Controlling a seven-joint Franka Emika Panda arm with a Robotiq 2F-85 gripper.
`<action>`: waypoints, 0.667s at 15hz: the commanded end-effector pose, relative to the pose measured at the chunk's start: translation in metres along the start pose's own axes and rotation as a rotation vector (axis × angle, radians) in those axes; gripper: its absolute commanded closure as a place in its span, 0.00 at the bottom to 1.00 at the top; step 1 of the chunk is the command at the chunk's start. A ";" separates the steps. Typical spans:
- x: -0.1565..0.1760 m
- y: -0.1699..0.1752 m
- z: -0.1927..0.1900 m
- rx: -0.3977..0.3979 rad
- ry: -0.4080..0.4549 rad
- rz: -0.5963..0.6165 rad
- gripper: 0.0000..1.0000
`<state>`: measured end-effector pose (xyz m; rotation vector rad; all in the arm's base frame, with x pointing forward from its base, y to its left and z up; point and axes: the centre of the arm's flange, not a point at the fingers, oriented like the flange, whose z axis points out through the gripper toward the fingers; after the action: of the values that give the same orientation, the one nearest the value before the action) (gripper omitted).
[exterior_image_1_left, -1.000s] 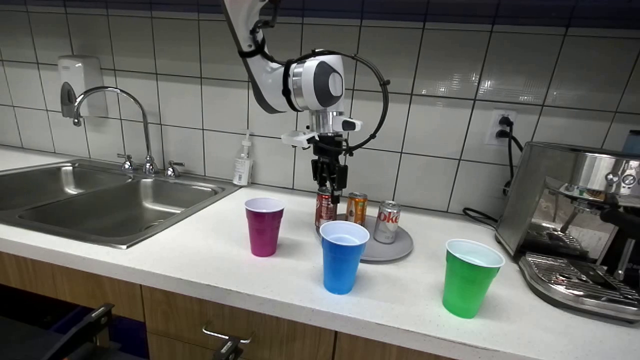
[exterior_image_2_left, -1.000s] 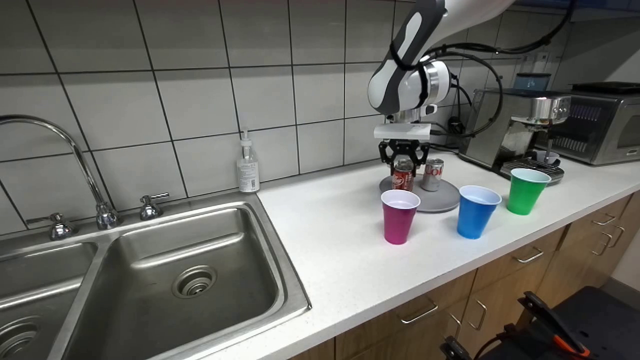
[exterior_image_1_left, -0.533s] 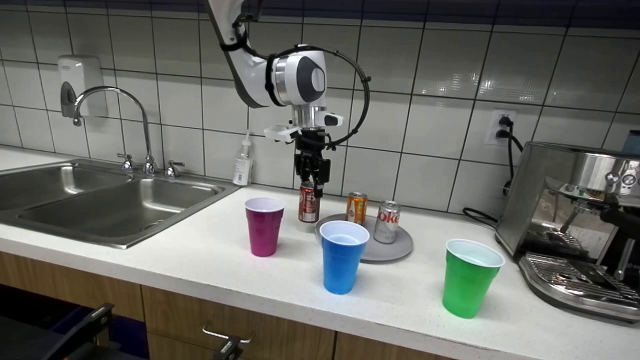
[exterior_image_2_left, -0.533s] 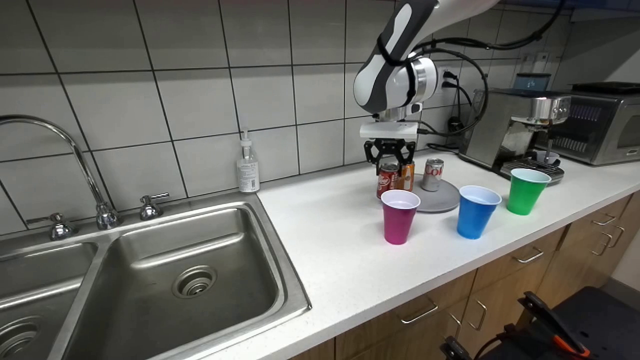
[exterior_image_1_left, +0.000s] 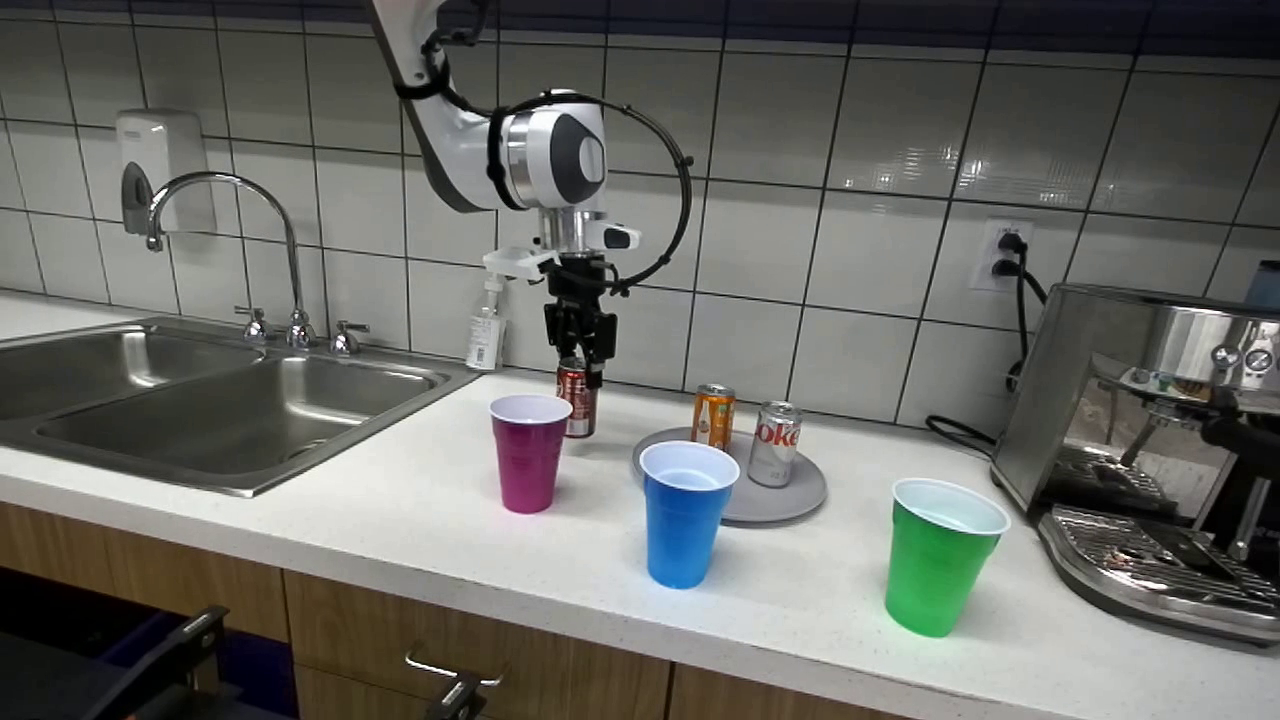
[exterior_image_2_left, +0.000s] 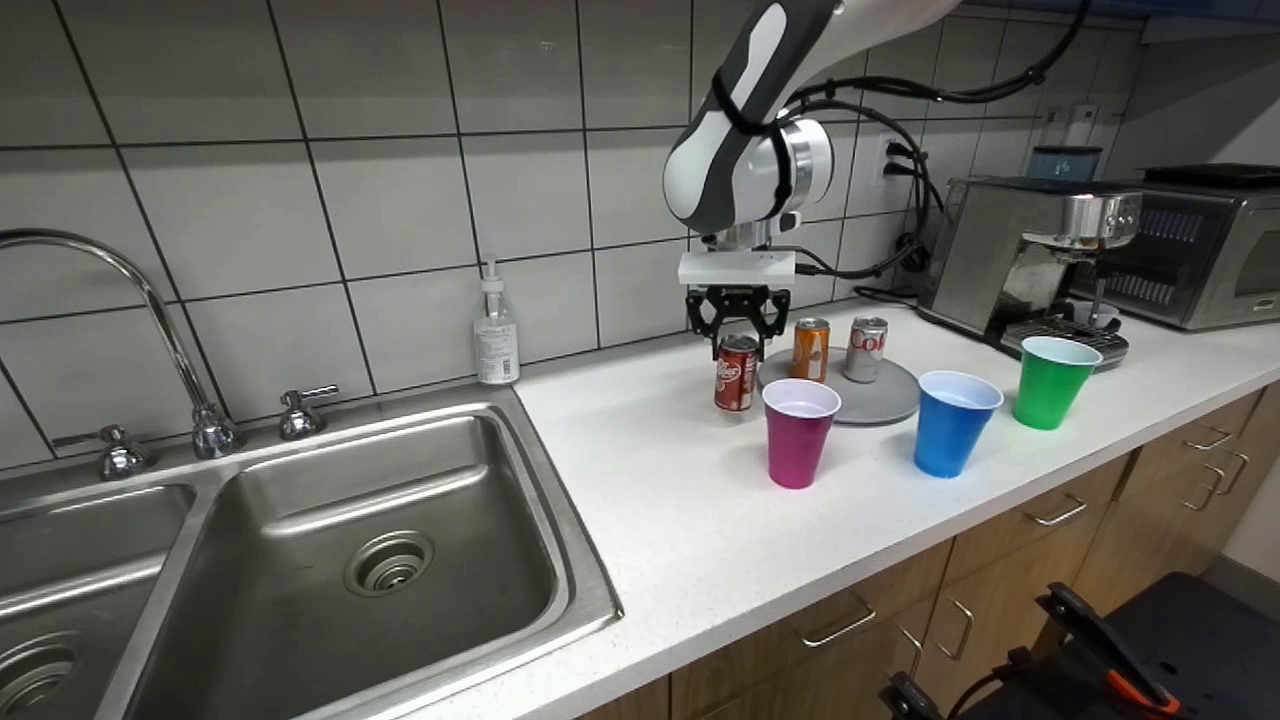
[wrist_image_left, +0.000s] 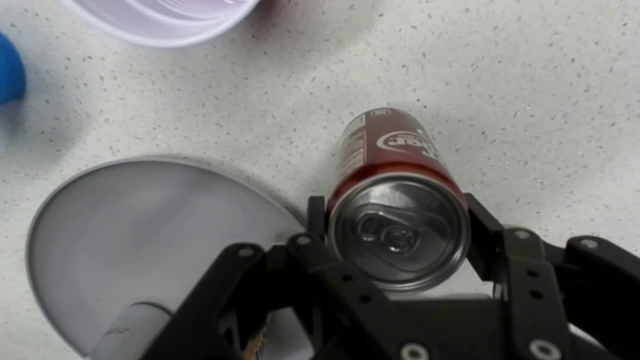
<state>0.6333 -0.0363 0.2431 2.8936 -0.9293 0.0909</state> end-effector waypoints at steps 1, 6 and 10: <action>-0.005 -0.015 -0.006 -0.004 0.015 -0.032 0.60; -0.009 -0.026 -0.002 -0.007 0.011 -0.053 0.60; -0.010 -0.030 0.004 -0.014 0.006 -0.061 0.60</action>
<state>0.6343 -0.0105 0.2322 2.9102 -0.8618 0.0725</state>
